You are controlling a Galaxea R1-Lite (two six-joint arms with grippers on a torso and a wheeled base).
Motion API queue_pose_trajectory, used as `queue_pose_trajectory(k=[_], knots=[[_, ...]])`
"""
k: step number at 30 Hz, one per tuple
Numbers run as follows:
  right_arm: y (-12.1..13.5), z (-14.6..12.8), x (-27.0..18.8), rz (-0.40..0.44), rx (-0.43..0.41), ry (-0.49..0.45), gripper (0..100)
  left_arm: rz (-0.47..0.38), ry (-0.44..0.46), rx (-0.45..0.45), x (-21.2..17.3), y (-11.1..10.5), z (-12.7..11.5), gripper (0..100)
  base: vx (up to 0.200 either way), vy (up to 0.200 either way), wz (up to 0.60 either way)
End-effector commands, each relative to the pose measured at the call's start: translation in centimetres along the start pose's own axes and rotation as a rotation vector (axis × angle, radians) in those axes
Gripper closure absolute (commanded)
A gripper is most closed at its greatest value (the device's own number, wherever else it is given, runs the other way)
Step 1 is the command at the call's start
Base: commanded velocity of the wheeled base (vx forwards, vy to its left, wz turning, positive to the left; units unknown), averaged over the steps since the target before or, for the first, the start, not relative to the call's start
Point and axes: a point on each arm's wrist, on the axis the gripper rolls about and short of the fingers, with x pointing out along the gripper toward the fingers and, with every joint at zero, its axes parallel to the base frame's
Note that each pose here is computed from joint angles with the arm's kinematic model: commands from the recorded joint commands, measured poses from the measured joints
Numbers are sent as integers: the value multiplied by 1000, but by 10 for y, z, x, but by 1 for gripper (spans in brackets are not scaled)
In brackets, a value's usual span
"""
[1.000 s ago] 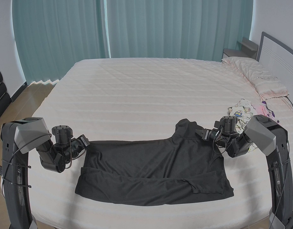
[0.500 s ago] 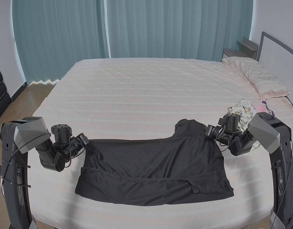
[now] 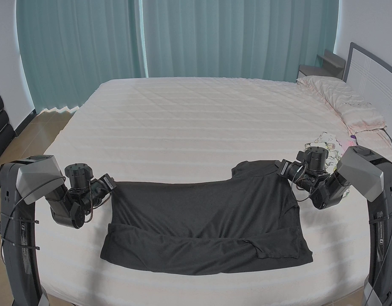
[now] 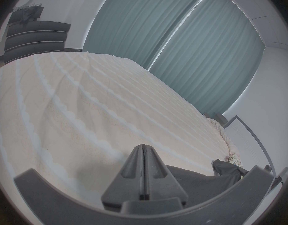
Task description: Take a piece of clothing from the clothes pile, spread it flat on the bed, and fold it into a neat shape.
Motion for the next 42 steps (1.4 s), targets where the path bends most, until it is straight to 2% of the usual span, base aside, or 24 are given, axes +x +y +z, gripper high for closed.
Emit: queue_pose_trajectory(k=[1,12,27,33,37,42], knots=[[1,-1,-7,-9,10,15,100,-2,-14,-3,0,1,5,100,0,0,0],[-7,-6,-16,-40,20,54,100,1,-23,-5,0,3,8,100,0,0,0],[4,-3,-54,-19,31,107,100,-26,-13,5,-16,-4,18,100,0,0,0],[0,-2,-66,-31,37,108,100,-34,-19,5,-21,-6,26,100,0,0,0],[1,3,-63,-3,38,54,100,-18,-34,-4,-23,2,32,100,0,0,0],[-2,-1,-54,-10,35,40,100,-8,-43,-12,-23,6,34,100,0,0,0]])
